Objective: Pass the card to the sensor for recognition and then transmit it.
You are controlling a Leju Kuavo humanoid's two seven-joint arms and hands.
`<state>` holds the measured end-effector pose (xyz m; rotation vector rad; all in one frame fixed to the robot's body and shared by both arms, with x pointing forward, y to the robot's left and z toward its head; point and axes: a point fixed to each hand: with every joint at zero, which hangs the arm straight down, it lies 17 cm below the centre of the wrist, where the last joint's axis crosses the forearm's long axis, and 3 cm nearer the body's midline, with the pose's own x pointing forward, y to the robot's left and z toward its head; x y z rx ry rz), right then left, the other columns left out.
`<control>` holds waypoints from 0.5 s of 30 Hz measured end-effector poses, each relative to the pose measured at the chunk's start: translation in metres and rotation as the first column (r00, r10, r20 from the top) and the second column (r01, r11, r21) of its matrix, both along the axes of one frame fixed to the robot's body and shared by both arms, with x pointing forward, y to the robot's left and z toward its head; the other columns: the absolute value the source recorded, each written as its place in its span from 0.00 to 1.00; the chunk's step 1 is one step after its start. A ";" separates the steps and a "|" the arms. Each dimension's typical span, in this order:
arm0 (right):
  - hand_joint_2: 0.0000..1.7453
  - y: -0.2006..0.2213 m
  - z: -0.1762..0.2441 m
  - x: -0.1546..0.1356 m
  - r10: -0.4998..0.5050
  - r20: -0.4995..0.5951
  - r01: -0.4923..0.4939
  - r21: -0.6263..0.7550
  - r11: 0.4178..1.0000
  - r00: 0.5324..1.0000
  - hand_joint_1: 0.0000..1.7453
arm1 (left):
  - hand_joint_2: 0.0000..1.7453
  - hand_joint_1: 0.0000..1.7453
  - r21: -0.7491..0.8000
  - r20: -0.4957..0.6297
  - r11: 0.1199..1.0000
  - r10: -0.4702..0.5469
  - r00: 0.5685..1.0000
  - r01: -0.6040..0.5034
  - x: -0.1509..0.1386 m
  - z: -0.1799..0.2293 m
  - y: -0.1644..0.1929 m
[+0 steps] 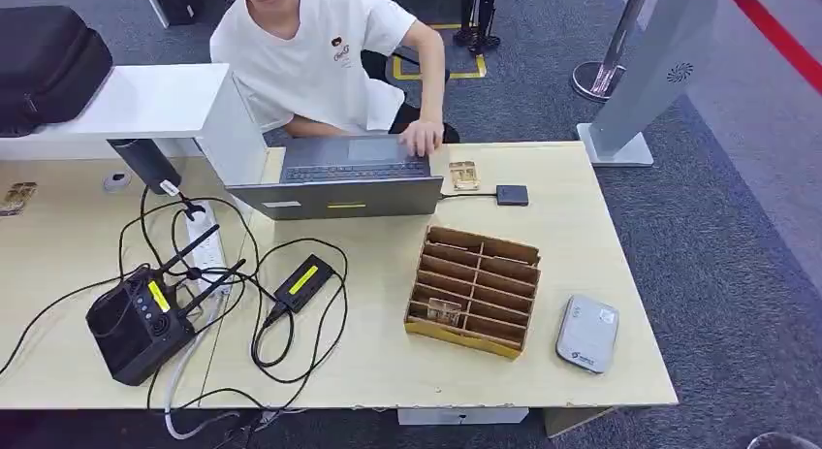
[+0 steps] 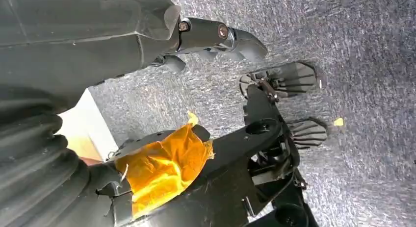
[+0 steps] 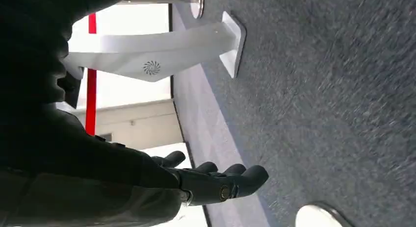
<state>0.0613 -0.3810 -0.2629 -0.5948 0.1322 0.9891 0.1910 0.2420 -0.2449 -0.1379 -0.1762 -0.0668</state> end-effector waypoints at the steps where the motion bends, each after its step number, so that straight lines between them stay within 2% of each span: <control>1: 1.00 0.005 -0.001 -0.001 0.004 -0.008 -0.004 0.009 1.000 1.000 0.00 | 1.00 0.00 0.004 -0.006 1.000 -0.005 1.000 0.005 -0.001 0.000 0.000; 4: 1.00 0.018 -0.002 -0.007 0.022 -0.052 -0.021 0.026 0.999 0.998 0.00 | 1.00 0.00 0.047 -0.048 0.998 -0.041 0.998 0.044 -0.009 -0.003 0.005; 7: 1.00 0.024 0.000 -0.016 0.007 -0.104 -0.007 0.001 1.000 0.995 0.00 | 1.00 0.00 0.165 -0.102 0.984 -0.051 0.993 0.068 -0.016 -0.008 0.019; 9: 1.00 0.021 0.004 -0.016 -0.017 -0.096 0.013 -0.041 0.999 0.995 0.00 | 1.00 0.00 0.343 -0.023 0.939 -0.010 1.000 0.017 -0.002 -0.008 0.042; 11: 1.00 0.023 0.005 -0.011 -0.023 -0.063 0.019 -0.053 0.998 0.998 0.00 | 1.00 0.00 0.456 0.069 0.889 0.005 0.998 -0.036 0.011 -0.003 0.055; 13: 1.00 0.023 0.006 -0.006 -0.019 -0.029 0.017 -0.067 0.998 0.999 0.00 | 1.00 0.00 0.527 0.153 0.846 -0.005 0.988 -0.078 0.020 0.004 0.060; 15: 1.00 0.022 0.006 -0.006 -0.017 -0.031 0.015 -0.071 0.997 0.999 0.00 | 1.00 0.00 0.516 0.178 0.851 0.002 0.984 -0.095 0.018 0.004 0.048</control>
